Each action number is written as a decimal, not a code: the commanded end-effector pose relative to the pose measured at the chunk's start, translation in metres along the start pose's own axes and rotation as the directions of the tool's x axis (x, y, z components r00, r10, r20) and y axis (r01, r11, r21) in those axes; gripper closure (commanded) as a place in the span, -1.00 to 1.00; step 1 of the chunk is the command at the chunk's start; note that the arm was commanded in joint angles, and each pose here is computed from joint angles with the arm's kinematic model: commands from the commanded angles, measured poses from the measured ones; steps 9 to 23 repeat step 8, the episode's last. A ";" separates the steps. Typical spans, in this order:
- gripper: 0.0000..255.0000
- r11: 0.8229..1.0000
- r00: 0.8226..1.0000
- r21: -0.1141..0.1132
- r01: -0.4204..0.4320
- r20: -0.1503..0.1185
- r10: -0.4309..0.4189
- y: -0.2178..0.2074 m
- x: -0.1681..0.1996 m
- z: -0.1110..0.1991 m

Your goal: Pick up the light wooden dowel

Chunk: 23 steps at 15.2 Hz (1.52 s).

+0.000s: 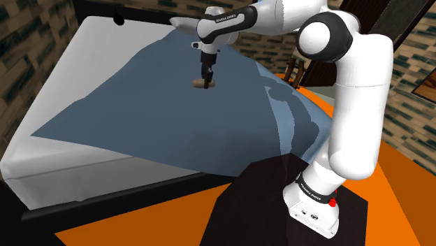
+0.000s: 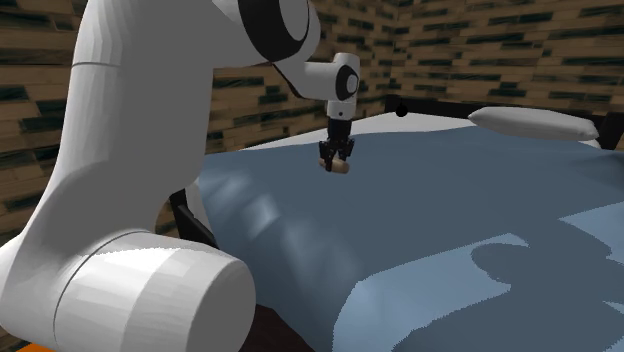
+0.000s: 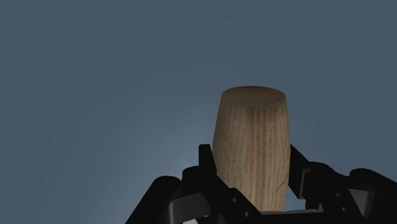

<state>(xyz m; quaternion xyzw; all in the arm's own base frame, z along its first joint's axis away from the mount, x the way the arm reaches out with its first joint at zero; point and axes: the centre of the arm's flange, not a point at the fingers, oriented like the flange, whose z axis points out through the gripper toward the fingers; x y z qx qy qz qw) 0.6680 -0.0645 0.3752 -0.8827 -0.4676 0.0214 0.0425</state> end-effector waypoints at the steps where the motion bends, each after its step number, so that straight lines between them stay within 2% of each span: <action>1: 1.00 1.000 1.000 0.000 0.000 0.000 0.000 -0.002 0.000 -0.011; 6: 1.00 1.000 1.000 0.000 0.000 0.000 0.000 -0.004 0.000 -0.037; 23: 1.00 1.000 1.000 0.000 0.000 0.000 0.000 -0.004 0.000 -0.038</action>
